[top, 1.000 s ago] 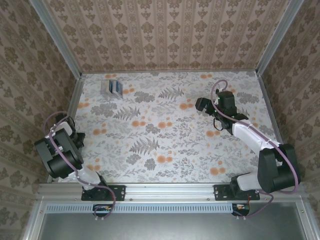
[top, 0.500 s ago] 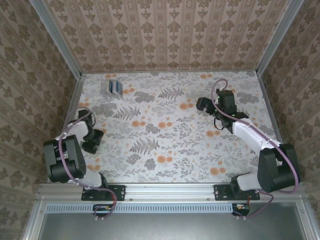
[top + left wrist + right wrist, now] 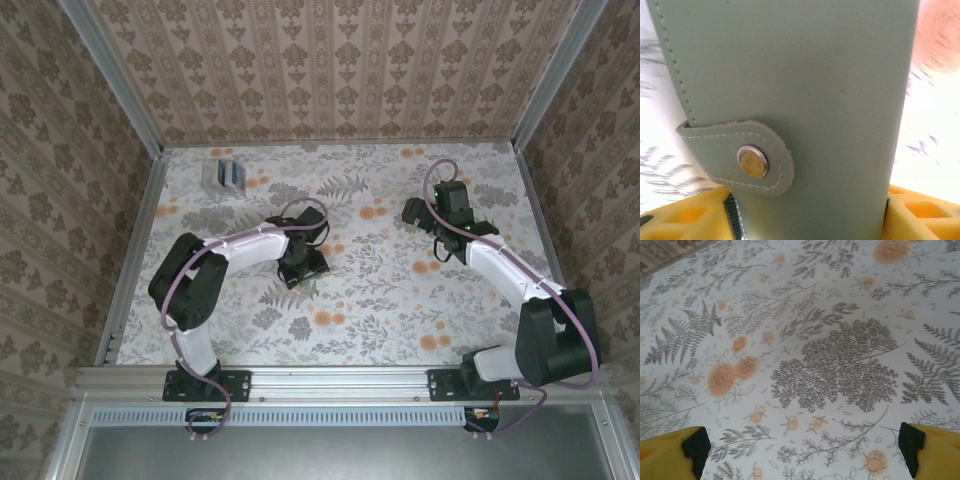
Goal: Put the credit cards into the card holder
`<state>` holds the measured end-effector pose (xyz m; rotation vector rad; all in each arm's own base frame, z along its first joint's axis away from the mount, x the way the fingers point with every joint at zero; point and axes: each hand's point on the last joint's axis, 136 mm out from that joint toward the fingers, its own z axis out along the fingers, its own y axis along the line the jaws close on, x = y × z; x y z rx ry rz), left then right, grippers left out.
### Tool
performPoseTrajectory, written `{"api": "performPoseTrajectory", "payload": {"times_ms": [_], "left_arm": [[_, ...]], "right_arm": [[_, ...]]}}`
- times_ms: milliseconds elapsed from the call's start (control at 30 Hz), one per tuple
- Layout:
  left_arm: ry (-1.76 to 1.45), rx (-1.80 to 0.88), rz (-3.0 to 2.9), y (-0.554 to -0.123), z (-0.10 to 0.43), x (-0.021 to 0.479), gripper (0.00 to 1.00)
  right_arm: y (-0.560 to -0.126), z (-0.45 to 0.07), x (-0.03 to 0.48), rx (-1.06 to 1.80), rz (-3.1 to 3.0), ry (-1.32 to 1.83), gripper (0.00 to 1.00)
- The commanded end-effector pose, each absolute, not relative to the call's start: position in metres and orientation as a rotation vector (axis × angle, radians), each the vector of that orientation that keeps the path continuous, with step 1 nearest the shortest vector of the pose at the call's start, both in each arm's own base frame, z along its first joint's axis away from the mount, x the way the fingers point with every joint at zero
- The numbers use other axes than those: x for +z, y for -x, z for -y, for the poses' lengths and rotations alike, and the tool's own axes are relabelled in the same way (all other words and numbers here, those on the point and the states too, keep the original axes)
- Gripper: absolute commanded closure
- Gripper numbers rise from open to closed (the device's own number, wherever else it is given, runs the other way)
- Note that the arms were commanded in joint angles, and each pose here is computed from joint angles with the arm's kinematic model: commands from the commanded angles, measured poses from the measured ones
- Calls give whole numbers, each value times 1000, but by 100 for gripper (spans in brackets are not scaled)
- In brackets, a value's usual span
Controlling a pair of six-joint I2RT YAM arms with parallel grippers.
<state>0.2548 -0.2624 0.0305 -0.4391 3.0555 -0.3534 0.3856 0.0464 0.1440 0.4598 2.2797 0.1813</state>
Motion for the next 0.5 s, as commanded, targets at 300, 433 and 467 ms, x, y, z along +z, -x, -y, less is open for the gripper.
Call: {"api": "performPoseTrajectory", "payload": {"times_ms": [300,433,467], "left_arm": [[-179,-688,-2849,-262,269,122,0],[-13,-767,-2757,-276,227,135,0],[31,-764,-2746,-279,215,136,0]], "right_arm": [[-364,-79,137,352,-2355,-317,9],[-363,-142,124,553,-2461,-134,18],[-360,-163,119,591,-2502,-64,19]]}}
